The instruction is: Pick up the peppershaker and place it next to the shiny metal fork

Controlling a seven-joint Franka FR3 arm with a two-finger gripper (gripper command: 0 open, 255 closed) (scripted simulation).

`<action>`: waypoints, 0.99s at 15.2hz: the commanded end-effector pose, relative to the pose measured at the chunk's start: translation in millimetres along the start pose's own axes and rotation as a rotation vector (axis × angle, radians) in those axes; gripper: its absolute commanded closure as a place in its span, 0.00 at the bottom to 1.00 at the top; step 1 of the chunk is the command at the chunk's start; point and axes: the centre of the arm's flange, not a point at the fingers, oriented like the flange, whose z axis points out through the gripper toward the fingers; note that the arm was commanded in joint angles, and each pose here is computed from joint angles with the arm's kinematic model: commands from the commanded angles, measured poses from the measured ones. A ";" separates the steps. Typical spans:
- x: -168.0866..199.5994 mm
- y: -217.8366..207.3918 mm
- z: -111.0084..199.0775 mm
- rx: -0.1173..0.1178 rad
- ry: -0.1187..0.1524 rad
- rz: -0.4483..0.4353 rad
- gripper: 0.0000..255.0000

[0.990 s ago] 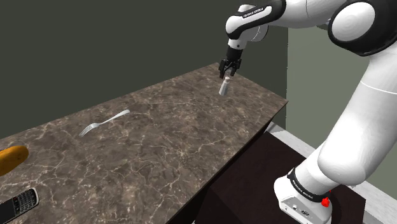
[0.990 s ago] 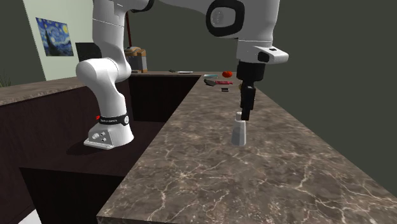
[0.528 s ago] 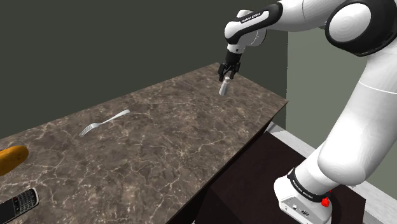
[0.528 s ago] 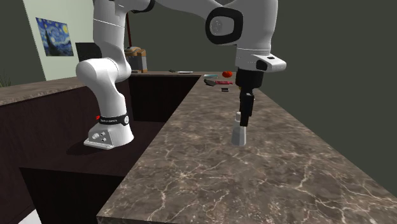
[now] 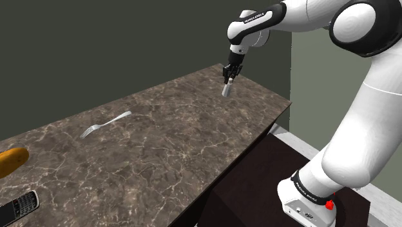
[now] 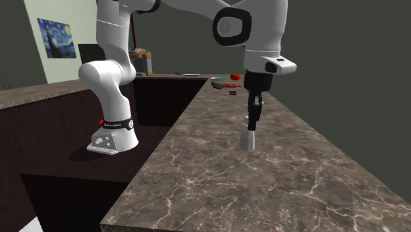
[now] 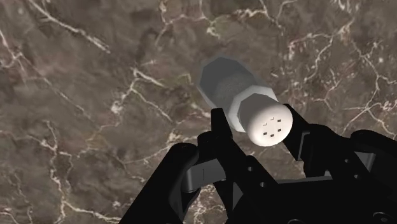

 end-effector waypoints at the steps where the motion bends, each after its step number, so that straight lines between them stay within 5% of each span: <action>1: -0.1 -0.2 0.5 0.000 -0.001 0.000 1.00; 15: -2.2 -6.1 -52.0 0.000 -0.001 0.000 1.00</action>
